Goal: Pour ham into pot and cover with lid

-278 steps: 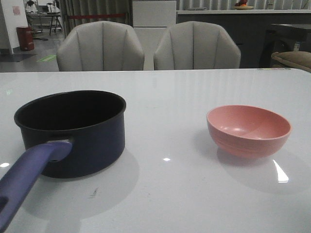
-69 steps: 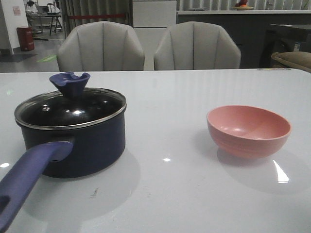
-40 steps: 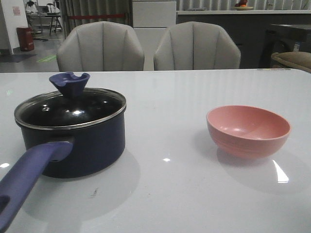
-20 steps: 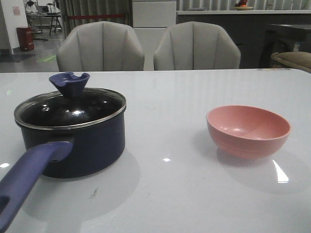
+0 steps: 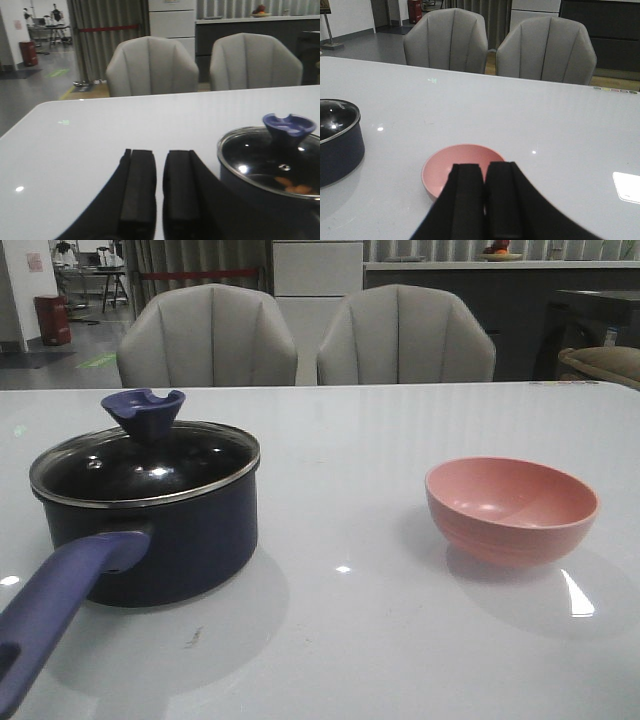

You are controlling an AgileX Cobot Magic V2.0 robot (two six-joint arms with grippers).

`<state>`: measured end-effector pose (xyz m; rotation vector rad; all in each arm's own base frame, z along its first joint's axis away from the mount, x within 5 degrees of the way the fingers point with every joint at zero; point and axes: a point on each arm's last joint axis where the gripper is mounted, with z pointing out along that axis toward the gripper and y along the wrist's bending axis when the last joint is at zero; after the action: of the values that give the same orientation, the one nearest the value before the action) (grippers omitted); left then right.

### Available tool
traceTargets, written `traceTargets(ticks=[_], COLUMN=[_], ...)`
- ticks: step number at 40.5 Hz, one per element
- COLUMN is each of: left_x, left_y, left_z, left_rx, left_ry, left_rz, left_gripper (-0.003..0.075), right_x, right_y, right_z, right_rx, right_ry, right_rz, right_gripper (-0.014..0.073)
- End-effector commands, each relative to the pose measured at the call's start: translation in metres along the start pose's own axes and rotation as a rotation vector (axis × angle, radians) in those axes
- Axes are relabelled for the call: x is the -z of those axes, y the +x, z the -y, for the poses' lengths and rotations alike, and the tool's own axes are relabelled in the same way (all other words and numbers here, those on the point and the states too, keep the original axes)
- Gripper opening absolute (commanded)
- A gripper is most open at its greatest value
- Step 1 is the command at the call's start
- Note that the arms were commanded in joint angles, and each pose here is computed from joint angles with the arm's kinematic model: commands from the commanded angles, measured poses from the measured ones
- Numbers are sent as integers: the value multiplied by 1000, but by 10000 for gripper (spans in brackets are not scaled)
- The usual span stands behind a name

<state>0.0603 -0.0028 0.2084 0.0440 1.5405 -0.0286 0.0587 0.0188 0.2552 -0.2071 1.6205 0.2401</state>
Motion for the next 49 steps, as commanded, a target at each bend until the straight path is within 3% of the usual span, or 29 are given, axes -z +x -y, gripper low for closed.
traceTargets(ticks=[1, 49], left_x=[0, 0], left_y=[-7, -6], left_z=[-2, -3], left_rx=[7, 7], left_ry=[-41, -47], left_rz=[135, 126], left_gripper=[133, 133], right_x=[1, 1], right_y=[-16, -16], right_z=[1, 1], right_rx=[7, 7], right_ry=[19, 19], right_rz=[100, 100], right_gripper=[150, 150])
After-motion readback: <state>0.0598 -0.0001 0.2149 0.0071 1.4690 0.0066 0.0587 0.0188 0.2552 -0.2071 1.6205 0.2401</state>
